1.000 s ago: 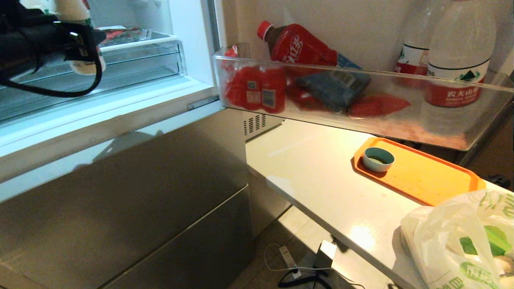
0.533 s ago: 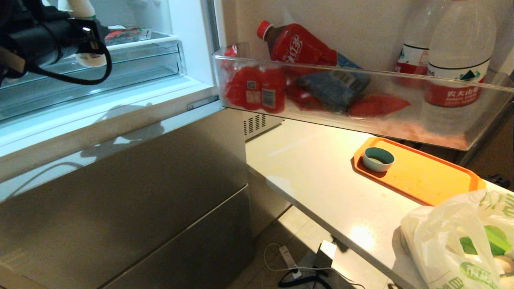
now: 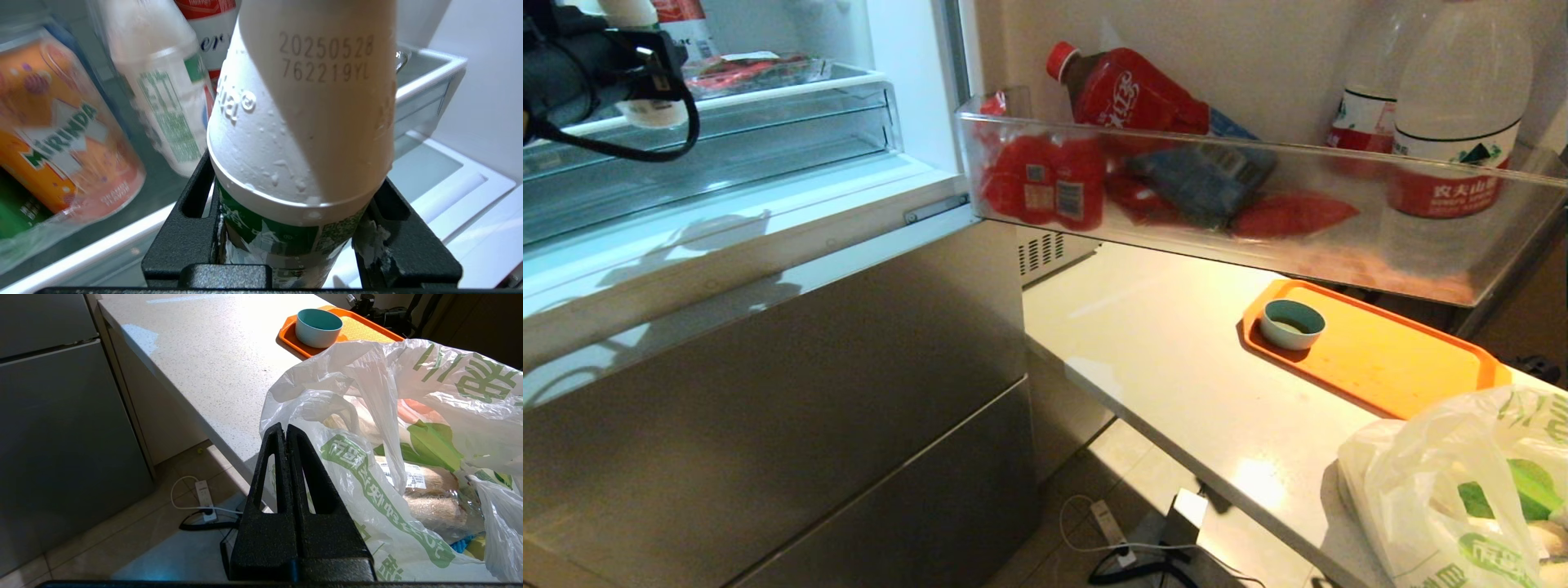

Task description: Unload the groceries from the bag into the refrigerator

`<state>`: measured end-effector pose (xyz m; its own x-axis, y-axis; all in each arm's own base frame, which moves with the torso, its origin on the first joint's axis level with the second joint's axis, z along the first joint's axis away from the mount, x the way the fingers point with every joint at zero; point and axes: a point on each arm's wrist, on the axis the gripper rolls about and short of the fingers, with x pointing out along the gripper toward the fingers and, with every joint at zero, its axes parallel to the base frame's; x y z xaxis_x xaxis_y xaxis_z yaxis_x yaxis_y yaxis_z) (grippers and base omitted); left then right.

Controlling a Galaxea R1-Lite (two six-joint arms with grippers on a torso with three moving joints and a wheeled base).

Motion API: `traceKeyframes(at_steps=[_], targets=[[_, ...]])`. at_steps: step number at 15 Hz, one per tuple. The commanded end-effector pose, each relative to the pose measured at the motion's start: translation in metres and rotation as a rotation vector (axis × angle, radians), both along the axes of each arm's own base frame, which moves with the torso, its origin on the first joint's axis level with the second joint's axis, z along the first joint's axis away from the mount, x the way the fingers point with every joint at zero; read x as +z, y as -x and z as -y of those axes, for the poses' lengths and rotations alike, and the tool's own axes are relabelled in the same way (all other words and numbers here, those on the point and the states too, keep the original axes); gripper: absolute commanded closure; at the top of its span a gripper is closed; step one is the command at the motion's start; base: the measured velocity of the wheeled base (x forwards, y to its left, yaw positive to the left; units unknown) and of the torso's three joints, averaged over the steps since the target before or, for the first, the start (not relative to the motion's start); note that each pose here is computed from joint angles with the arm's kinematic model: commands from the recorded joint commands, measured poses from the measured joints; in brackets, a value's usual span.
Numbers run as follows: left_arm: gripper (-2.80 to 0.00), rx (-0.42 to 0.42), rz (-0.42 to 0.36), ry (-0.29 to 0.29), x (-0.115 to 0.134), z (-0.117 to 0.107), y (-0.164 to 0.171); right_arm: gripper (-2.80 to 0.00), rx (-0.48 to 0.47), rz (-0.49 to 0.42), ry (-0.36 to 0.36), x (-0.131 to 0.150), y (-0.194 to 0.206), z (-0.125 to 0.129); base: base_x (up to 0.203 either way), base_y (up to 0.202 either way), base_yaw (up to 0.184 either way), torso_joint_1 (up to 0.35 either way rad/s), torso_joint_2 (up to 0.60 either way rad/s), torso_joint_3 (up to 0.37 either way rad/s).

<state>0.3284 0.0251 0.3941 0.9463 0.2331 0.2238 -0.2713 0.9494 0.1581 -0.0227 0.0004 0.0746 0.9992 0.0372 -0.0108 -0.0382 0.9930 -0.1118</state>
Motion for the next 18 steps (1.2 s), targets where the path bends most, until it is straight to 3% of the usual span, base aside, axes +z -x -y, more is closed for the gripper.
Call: traceKeyframes(at_steps=[1, 18], targets=[[0.00, 0.004, 0.012, -0.002, 0.003, -0.001, -0.001, 0.00, 0.001, 0.000, 0.001, 0.000, 0.000, 0.000, 0.000, 0.000, 0.000, 0.000, 0.00, 0.000], [0.00, 0.061, 0.047, 0.034, 0.002, -0.019, -0.029, 0.00, 0.000, 0.000, 0.000, 0.000, 0.000, 0.000, 0.000, 0.000, 0.000, 0.000, 0.00, 0.000]])
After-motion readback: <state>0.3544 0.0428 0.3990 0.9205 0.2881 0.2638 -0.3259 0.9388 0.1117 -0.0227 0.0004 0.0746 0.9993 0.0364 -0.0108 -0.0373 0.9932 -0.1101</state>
